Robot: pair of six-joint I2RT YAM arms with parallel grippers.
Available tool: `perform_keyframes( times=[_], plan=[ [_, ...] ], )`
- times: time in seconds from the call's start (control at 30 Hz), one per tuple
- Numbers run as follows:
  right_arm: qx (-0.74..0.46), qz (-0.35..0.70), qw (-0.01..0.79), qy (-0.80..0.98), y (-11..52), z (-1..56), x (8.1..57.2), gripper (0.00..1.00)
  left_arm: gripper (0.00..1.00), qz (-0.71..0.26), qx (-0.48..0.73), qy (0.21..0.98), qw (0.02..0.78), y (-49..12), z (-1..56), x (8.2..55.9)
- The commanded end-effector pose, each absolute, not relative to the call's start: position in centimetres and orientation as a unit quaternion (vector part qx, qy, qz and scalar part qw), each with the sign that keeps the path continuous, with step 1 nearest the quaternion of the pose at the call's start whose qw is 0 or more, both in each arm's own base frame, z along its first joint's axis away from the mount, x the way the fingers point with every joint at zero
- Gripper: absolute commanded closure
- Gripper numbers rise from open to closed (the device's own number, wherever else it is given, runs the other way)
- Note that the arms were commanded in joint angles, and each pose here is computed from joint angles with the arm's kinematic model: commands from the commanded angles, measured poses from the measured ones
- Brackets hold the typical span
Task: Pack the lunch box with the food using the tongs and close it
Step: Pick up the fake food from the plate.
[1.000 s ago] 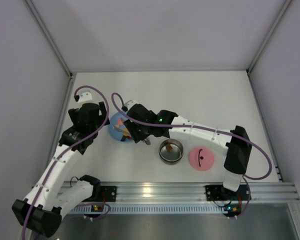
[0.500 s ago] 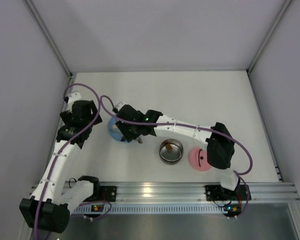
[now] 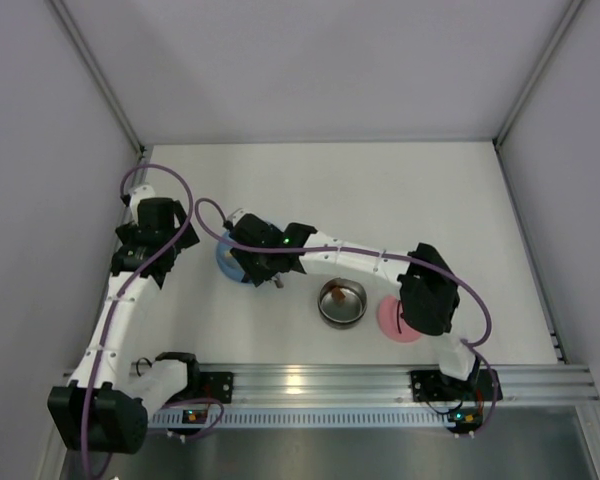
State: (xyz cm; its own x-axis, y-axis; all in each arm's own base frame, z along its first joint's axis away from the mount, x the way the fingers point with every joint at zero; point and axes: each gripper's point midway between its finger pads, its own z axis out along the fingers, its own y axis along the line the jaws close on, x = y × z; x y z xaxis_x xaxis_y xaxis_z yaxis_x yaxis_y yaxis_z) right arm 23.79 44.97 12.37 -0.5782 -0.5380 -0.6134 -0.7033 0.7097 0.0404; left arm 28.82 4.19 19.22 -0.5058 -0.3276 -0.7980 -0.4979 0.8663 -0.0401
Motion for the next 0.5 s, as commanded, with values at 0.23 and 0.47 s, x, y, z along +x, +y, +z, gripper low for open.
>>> perform_keyframes(
  times=[0.23,0.47],
  plan=[
    [-0.346,0.163,0.334,0.862,46.84,14.68,25.49,0.61,0.01,0.081,-0.244,0.852,0.456,4.02,20.79,29.68],
    [-0.346,0.162,0.332,0.862,46.69,14.81,25.41,0.68,0.01,0.076,-0.241,0.854,0.455,3.82,20.73,29.75]
  ],
)
